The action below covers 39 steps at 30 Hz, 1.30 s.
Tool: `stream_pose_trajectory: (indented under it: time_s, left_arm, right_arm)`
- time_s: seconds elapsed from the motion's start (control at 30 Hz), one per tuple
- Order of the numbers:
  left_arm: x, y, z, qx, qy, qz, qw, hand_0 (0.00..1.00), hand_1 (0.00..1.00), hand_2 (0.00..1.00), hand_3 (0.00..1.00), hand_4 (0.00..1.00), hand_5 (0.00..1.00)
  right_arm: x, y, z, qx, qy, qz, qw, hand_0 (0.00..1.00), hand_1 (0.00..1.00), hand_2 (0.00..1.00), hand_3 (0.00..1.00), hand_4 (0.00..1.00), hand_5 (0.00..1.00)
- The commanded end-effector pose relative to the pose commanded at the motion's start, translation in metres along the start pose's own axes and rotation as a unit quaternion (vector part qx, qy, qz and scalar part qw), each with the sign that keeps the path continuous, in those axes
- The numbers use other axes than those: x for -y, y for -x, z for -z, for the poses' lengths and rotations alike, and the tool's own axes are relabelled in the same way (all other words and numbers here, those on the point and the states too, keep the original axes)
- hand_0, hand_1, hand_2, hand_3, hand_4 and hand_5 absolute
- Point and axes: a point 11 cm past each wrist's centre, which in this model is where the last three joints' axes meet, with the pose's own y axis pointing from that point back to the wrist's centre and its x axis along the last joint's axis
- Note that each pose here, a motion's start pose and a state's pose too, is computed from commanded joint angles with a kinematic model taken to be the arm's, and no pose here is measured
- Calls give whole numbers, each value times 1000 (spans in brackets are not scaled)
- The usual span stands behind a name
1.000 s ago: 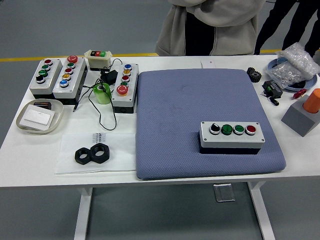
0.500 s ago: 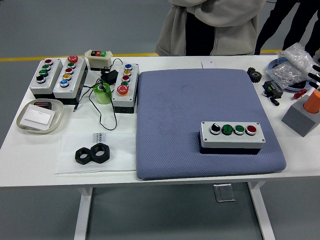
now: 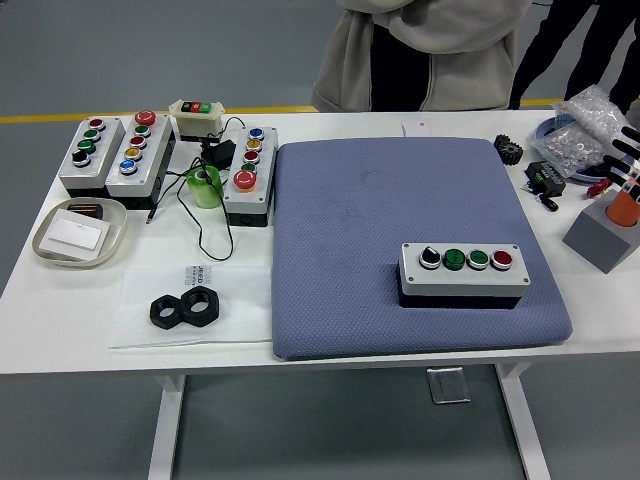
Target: Pick up the button,place it on the desk,press the button,press the button
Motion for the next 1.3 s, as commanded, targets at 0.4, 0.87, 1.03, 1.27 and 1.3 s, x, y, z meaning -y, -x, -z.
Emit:
stream_pose_trajectory:
  time_s: [0.4,0.87,1.03,1.27,1.3]
  left_arm:
    - [0,0,3,1,-3,-1,1000,719,833,889,827,640,998]
    - [0,-2,5,4,-5,-3,1000,720,833,888,827,642,998]
    - [0,-3,6,5,-6,-3,1000,720,831,889,827,642,998]
    - [0,-2,4,3,-4,-2,1000,720,833,889,827,642,998]
    - [0,-2,4,3,-3,-2,1000,720,833,889,827,642,998]
  right_arm:
    - [0,4,-4,-2,6,5,1000,963,857,888,854,601,895]
    - [0,5,-5,-3,8,8,1000,963,855,886,853,583,924]
    - [-1,6,-6,-4,9,8,1000,963,855,885,852,582,925]
    - [0,6,-5,-5,9,9,1000,963,854,885,852,581,924]
    - [0,7,-5,-5,9,9,1000,963,854,885,852,581,924]
